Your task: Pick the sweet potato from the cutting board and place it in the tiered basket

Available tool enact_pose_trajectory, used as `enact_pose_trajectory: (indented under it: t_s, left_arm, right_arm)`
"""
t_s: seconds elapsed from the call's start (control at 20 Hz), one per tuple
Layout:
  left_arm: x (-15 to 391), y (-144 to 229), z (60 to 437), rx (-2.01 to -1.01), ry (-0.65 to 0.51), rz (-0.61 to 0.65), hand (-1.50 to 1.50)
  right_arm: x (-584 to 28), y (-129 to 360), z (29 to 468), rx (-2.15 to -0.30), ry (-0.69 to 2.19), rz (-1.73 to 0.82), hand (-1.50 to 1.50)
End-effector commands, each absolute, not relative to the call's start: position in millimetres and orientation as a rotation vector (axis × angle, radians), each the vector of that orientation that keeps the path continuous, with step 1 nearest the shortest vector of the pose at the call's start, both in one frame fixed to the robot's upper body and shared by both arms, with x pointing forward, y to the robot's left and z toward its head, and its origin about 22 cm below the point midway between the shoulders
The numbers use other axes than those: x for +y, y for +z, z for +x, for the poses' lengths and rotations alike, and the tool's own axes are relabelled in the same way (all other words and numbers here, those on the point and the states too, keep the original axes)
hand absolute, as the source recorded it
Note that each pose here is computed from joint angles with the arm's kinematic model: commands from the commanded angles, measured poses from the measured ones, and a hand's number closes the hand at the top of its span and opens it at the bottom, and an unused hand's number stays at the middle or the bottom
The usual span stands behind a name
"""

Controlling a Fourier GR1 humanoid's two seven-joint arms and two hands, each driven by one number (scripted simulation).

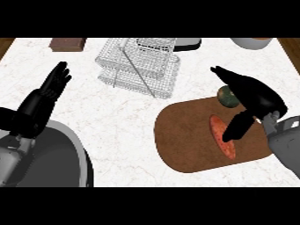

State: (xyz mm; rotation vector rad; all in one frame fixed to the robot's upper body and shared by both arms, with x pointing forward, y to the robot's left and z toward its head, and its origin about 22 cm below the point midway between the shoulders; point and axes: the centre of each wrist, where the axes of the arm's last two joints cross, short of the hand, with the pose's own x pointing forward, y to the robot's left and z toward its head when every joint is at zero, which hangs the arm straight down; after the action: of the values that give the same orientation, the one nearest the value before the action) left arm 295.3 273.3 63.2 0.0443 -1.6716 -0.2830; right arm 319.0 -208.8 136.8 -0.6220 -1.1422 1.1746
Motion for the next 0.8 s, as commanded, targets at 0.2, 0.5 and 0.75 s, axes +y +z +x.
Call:
enact_pose_trajectory:
  t_s: [0.2, 0.5, 0.75]
  left_arm:
    - [254.1, 4.8, 268.2, -1.528, -0.205, -0.040, 0.00]
    - [247.4, -6.1, 261.8, -1.532, -0.222, -0.043, 0.00]
    - [248.3, -0.9, 260.9, -1.525, -0.220, -0.055, 0.00]
  right_arm:
    - [-178.4, 179.3, 295.4, -0.909, 1.362, -0.679, -1.50]
    - [-168.9, 179.6, 284.7, -0.917, 1.276, -0.724, -1.50]
    - [-171.0, 165.1, 279.6, -0.793, 1.298, -0.858, -1.50]
